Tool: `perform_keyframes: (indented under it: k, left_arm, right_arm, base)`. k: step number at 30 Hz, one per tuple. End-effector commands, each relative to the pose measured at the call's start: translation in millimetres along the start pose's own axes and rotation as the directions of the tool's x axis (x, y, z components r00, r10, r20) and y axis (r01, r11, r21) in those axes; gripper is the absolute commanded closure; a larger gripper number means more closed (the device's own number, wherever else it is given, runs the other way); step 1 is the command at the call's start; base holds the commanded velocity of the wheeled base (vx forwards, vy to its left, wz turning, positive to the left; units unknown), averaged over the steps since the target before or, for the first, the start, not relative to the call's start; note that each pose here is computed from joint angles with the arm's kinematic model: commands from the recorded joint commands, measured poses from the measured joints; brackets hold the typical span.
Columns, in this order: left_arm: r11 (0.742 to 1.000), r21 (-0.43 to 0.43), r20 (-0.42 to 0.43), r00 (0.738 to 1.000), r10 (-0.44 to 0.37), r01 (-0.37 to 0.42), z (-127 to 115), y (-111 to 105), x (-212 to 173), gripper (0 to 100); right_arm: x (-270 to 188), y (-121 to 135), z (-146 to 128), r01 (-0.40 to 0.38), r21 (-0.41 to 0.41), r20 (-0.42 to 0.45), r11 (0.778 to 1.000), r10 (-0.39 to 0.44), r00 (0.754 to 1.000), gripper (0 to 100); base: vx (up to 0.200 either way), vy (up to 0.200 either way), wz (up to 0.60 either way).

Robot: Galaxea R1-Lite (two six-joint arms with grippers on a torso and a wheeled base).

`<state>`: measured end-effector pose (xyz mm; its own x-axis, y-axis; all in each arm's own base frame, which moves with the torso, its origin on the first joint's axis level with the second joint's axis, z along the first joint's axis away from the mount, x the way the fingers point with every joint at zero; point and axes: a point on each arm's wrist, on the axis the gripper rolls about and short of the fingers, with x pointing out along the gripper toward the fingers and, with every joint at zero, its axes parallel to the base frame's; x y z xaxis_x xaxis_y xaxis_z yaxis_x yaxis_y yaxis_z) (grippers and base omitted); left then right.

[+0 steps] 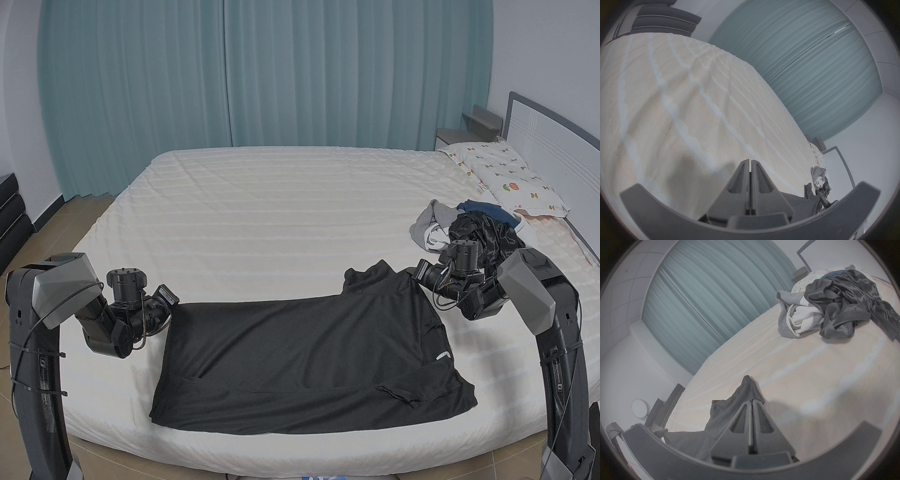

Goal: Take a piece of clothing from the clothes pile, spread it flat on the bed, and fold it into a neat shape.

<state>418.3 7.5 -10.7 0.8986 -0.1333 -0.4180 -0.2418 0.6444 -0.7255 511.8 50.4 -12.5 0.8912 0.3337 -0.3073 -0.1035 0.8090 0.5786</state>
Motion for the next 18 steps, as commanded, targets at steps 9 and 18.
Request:
perform_keyframes:
  k: [9,18]
  left_arm:
    - [1.000,-0.011,0.039,0.999,-0.022,0.023,16,-6,-8,100]
    - [0.999,-0.008,0.043,0.999,-0.030,0.031,16,-5,-9,100]
  right_arm:
    - [-22,6,17,-0.020,-0.007,0.057,1.000,0.020,0.998,100]
    - [-33,6,29,-0.029,0.037,0.098,0.999,0.025,0.995,100]
  base:
    - [0.000,0.000,0.00]
    - [0.000,0.000,0.00]
